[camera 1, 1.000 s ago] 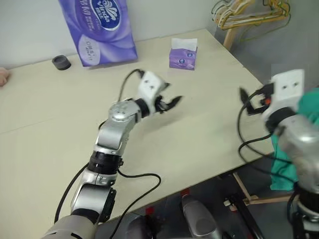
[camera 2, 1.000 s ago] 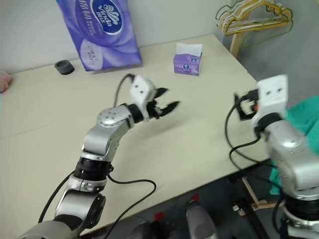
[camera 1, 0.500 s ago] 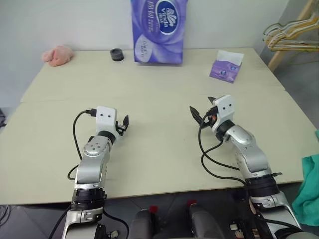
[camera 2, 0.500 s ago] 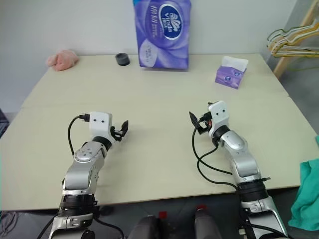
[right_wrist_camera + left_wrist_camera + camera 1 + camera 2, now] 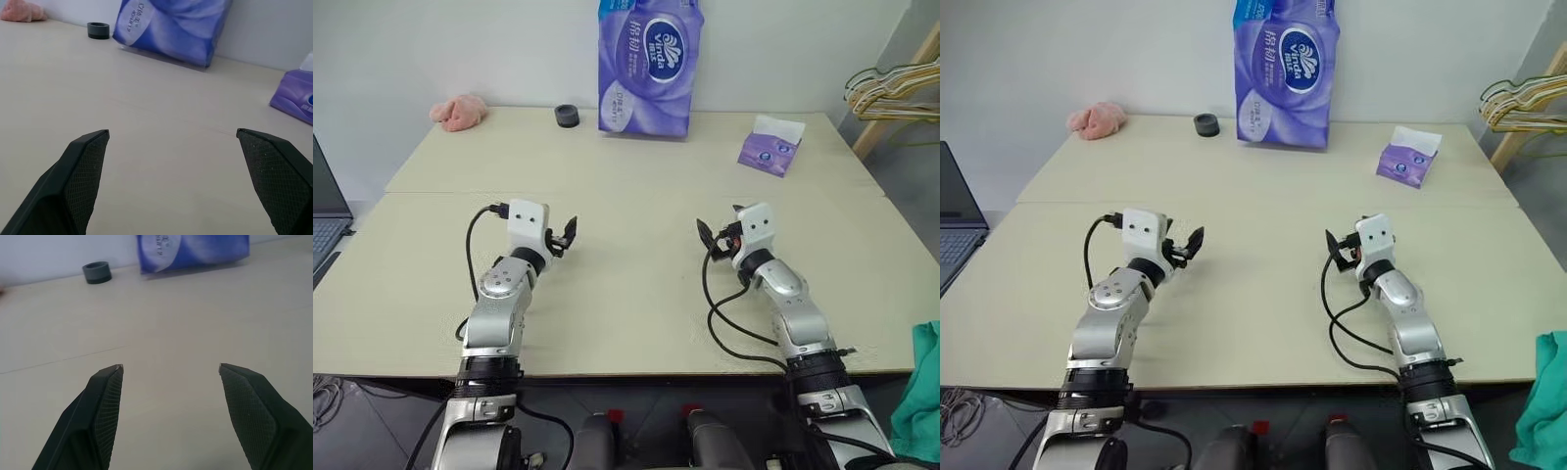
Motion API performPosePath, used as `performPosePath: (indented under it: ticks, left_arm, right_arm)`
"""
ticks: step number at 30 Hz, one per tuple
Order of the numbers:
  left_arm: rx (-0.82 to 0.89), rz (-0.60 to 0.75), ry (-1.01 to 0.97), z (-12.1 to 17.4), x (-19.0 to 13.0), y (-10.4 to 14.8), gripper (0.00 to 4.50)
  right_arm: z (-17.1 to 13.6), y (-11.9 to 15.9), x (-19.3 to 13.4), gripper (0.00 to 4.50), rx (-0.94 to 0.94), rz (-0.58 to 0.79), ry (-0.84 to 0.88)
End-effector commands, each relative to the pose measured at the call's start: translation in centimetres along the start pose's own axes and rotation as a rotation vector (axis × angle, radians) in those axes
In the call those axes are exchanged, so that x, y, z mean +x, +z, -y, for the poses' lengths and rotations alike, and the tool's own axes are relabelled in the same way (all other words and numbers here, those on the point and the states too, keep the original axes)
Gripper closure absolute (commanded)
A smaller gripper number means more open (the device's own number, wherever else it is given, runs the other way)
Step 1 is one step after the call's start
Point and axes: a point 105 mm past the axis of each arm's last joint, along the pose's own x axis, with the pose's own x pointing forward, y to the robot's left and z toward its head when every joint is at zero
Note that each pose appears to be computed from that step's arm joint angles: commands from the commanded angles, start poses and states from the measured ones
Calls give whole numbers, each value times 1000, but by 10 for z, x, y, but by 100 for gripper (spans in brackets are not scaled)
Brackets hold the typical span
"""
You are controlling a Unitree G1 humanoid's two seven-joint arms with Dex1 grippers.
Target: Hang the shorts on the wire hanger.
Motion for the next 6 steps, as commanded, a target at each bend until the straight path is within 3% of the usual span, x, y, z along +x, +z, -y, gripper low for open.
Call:
performPosePath:
  ticks: [1,6]
  left_arm:
    - [30,74,-34,4,4,18,119]
    - [25,85,-35,4,7,19,119]
  right_arm:
    - [8,15,-5,5,-4,50,-42]
    - [8,12,-7,5,1,43,-51]
